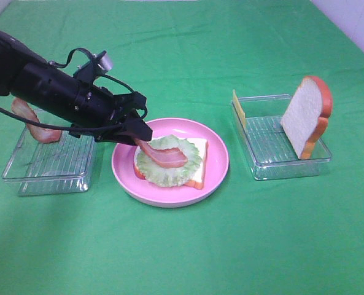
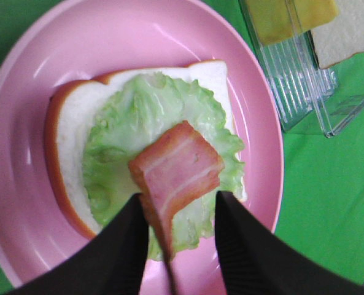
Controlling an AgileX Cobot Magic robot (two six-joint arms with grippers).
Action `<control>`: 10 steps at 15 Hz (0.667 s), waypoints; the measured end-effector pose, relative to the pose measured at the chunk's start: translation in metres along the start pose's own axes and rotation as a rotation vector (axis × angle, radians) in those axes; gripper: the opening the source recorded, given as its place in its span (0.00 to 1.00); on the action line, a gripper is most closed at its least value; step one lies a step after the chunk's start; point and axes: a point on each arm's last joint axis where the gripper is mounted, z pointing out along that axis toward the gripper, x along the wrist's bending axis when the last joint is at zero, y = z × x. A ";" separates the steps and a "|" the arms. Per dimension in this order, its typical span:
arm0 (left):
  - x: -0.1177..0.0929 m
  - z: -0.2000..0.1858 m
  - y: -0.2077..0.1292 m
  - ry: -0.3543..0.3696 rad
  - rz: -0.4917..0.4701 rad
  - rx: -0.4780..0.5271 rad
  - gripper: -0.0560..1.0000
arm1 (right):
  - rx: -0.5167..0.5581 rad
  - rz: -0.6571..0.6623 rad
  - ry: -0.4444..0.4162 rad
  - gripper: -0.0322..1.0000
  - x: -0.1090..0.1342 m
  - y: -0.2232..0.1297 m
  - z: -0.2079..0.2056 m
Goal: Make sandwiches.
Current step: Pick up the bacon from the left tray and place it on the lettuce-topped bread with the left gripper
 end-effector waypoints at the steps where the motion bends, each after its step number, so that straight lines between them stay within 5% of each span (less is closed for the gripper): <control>1: -0.002 -0.003 0.001 0.003 0.011 -0.008 0.46 | 0.000 0.000 0.000 0.79 0.000 0.000 0.000; 6: -0.015 -0.029 0.014 0.055 0.087 -0.111 0.68 | 0.000 0.000 0.000 0.79 0.000 0.000 0.000; 10: -0.031 -0.063 0.026 0.121 0.111 -0.236 0.69 | 0.000 0.000 0.000 0.79 0.000 0.000 0.000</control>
